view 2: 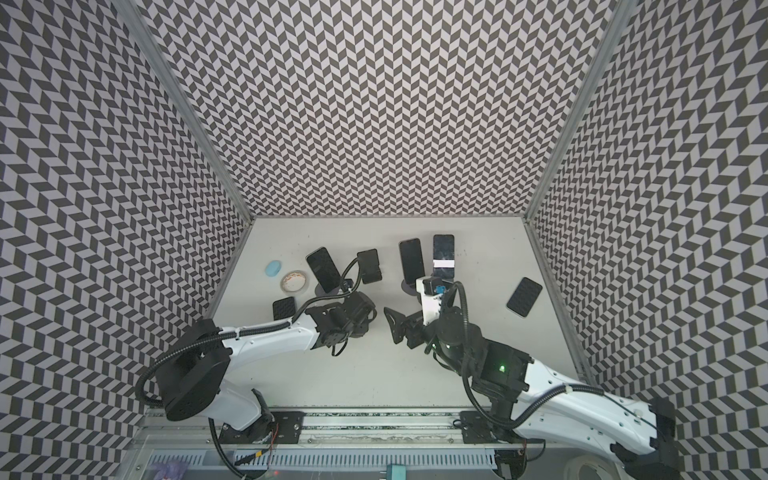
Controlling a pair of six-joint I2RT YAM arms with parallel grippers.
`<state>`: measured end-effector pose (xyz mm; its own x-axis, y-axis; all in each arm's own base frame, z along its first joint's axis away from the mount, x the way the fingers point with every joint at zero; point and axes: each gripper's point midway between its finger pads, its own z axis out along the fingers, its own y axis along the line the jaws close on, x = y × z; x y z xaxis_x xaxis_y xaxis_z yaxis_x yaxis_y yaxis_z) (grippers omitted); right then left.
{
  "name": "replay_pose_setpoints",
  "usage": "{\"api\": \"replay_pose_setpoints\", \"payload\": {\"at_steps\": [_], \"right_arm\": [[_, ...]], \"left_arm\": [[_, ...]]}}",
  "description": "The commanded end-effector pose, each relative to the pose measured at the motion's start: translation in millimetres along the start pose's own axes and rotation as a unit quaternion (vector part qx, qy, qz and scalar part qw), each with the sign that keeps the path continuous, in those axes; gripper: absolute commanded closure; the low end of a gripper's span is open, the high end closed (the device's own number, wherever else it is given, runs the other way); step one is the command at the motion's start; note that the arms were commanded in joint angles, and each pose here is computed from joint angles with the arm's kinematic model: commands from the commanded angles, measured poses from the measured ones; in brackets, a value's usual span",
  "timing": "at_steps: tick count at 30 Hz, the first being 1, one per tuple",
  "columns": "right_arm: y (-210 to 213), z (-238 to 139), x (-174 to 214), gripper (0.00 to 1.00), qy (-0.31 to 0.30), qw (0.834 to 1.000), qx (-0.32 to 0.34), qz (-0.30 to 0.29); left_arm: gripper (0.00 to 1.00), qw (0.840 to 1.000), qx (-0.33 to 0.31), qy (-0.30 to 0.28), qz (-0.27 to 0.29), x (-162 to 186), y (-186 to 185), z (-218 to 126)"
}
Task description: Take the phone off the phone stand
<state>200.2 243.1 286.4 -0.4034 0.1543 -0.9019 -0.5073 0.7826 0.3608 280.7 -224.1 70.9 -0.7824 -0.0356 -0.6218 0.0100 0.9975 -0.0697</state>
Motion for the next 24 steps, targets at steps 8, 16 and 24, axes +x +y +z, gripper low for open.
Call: {"api": "replay_pose_setpoints", "payload": {"at_steps": [8, 16, 24], "right_arm": [[-0.5, -1.4, -8.6, 0.05, -0.019, 1.0, 0.002, 0.005], [2.0, 0.0, -5.9, 0.05, -0.016, 1.0, -0.007, 0.005], [5.1, 1.4, -5.1, 0.05, -0.013, 1.0, -0.013, 0.008]], "left_arm": [[0.38, 1.0, 0.01, -0.016, -0.009, -13.2, -0.1, -9.2], [0.39, 0.999, 0.011, -0.042, -0.022, -37.6, 10.2, -27.5], [0.41, 0.999, 0.014, -0.036, -0.02, -34.6, 11.7, -25.9]]}}
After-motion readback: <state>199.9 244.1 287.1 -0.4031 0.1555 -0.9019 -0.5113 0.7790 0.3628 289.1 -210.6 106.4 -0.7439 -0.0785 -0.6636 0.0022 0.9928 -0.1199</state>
